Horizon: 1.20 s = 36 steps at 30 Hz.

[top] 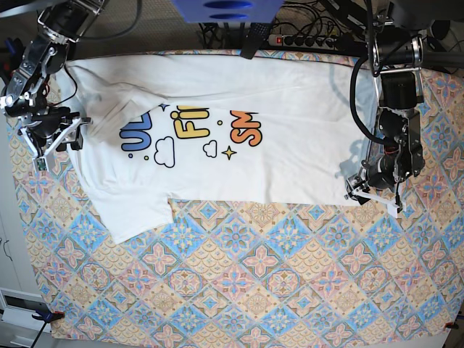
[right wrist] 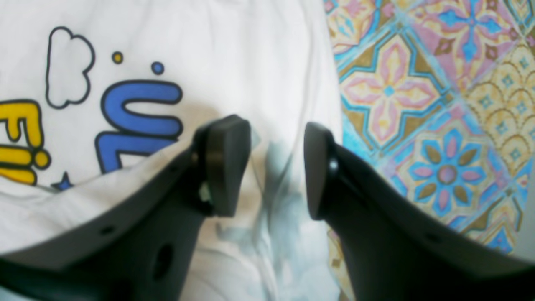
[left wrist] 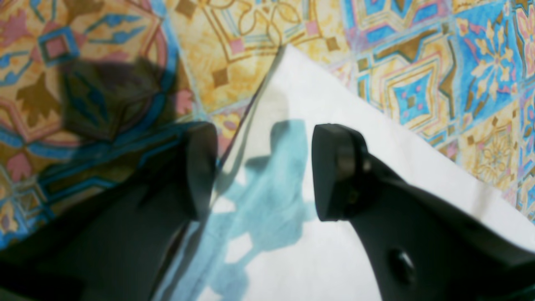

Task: Fold the T-shirt properly
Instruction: 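Move both grippers to the hem edge of the shirt and grasp it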

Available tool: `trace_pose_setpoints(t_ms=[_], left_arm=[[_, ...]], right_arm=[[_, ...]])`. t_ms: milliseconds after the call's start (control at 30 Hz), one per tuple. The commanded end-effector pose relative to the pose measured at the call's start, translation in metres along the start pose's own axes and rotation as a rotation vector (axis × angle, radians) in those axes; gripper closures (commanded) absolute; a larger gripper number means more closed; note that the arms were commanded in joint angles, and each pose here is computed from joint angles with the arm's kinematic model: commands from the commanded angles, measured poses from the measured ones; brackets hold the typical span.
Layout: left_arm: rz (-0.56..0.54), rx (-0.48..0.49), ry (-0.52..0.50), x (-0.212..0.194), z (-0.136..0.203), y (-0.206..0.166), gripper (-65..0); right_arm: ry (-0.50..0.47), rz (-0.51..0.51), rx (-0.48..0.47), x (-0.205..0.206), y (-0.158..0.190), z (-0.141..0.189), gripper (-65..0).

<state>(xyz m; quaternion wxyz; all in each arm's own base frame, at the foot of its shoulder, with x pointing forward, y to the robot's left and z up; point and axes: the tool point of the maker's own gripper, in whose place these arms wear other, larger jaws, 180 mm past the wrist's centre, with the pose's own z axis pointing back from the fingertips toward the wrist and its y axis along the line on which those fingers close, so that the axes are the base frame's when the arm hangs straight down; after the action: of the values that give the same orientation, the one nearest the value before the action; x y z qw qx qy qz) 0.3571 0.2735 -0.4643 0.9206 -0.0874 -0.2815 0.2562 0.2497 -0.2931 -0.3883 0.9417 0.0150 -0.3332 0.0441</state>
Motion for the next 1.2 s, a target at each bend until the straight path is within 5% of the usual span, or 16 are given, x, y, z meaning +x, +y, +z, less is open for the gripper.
trace_pose_setpoints(t_ms=[0, 367, 667, 767, 900, 1167], left_arm=[[0.0, 0.004, -0.014, 0.009, 0.003, 0.001, -35.6], [0.014, -0.048, 0.066, -0.018, -0.005, -0.023, -34.6], [-0.084, -0.162, 0.114, -0.029, -0.002, -0.045, -12.2], [-0.099, -0.154, 0.107, -0.024, 0.0, -0.037, -10.7], [-0.099, -0.141, 0.109, -0.028, 0.001, -0.029, -0.7], [-0.191, -0.155, 0.024, -0.021, 0.027, -0.031, 0.0]], right_arm=[[-0.052, 0.016, -0.009, 0.016, -0.005, 0.005, -24.0], [-0.077, 0.003, -0.003, 0.029, -0.006, -0.001, -24.0], [-0.033, -0.066, 0.039, 0.017, -0.006, -0.022, -24.0], [-0.036, -0.041, 0.07, 0.034, 0.001, -0.034, -24.1], [0.067, 0.051, 0.057, 0.027, 0.001, -0.053, -24.1], [0.077, 0.086, 0.001, 0.051, -0.021, -0.075, -24.4]])
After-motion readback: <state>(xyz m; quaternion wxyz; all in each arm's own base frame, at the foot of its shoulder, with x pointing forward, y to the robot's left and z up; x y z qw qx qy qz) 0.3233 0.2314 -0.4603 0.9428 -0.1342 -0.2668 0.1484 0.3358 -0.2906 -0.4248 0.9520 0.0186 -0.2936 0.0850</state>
